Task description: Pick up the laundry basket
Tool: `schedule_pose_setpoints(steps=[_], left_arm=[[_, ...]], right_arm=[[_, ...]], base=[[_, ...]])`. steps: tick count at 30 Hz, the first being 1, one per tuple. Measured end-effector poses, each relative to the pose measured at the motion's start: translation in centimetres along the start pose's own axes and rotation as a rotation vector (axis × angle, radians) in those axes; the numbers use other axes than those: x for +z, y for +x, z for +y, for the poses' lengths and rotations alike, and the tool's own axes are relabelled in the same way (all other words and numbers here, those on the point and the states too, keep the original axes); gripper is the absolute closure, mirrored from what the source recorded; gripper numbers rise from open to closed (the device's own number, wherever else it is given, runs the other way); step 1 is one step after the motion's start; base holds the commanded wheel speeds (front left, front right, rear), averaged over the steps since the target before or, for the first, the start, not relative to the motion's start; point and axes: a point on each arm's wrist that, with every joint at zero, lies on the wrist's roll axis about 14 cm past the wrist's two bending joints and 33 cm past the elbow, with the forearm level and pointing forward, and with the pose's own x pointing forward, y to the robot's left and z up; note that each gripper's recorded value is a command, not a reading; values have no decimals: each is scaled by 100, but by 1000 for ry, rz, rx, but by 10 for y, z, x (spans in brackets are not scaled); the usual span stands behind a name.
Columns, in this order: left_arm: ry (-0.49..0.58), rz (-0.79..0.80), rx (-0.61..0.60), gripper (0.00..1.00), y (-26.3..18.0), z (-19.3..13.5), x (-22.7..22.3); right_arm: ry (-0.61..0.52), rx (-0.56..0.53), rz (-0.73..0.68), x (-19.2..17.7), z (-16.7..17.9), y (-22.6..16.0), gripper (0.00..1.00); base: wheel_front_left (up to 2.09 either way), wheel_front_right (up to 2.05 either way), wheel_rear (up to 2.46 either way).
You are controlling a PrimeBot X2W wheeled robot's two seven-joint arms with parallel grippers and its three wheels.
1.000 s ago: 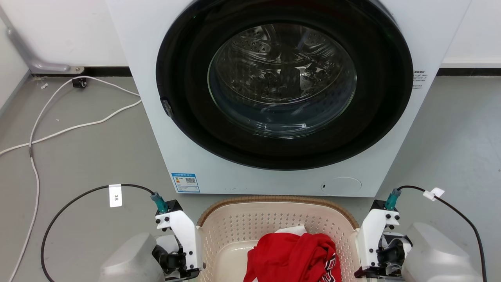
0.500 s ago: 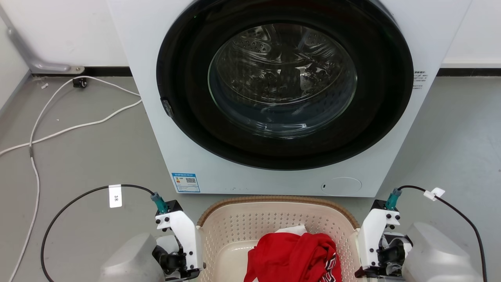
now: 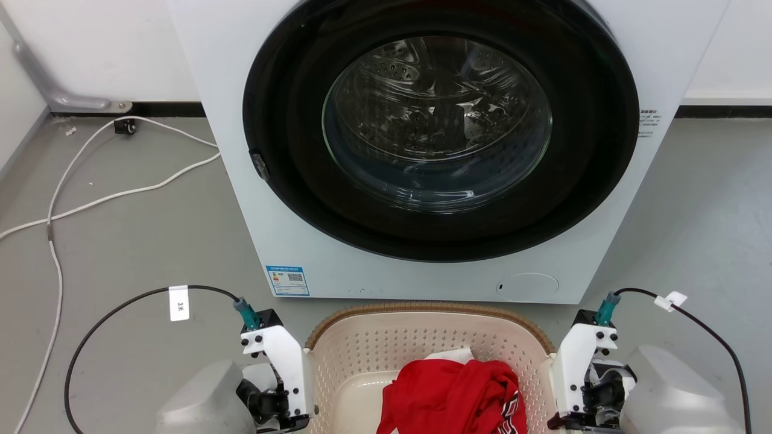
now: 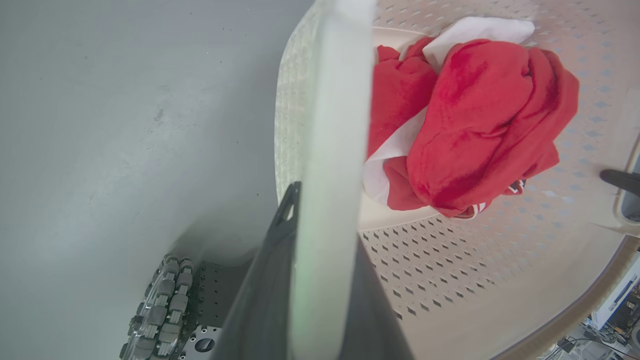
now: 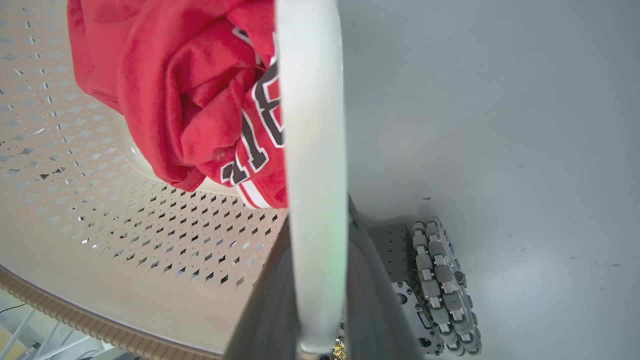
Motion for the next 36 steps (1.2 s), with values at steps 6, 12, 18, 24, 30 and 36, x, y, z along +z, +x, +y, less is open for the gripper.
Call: schedule_pose_setpoints(steps=[6, 12, 18, 24, 30, 36], left_arm=[[1, 2, 2, 100, 0, 0, -1], [2, 2, 3, 100, 0, 1, -1], [1, 2, 2, 100, 0, 0, -1], [2, 6, 3, 100, 1, 1, -2], [-2, 9, 2, 100, 2, 1, -3], [-4, 10, 3, 100, 2, 1, -4]], right_arm=[[0, -1, 2, -1, 0, 1, 100], [0, -1, 2, -1, 0, 1, 100], [1, -1, 5, -2, 0, 1, 100], [8, 1, 10, -5, -1, 2, 100], [10, 1, 11, -5, -1, 2, 100], [11, 2, 13, -5, 0, 2, 100]], base=[[0, 0, 0], [0, 0, 0], [0, 0, 0], [0, 0, 0], [0, 0, 0], [0, 0, 0]])
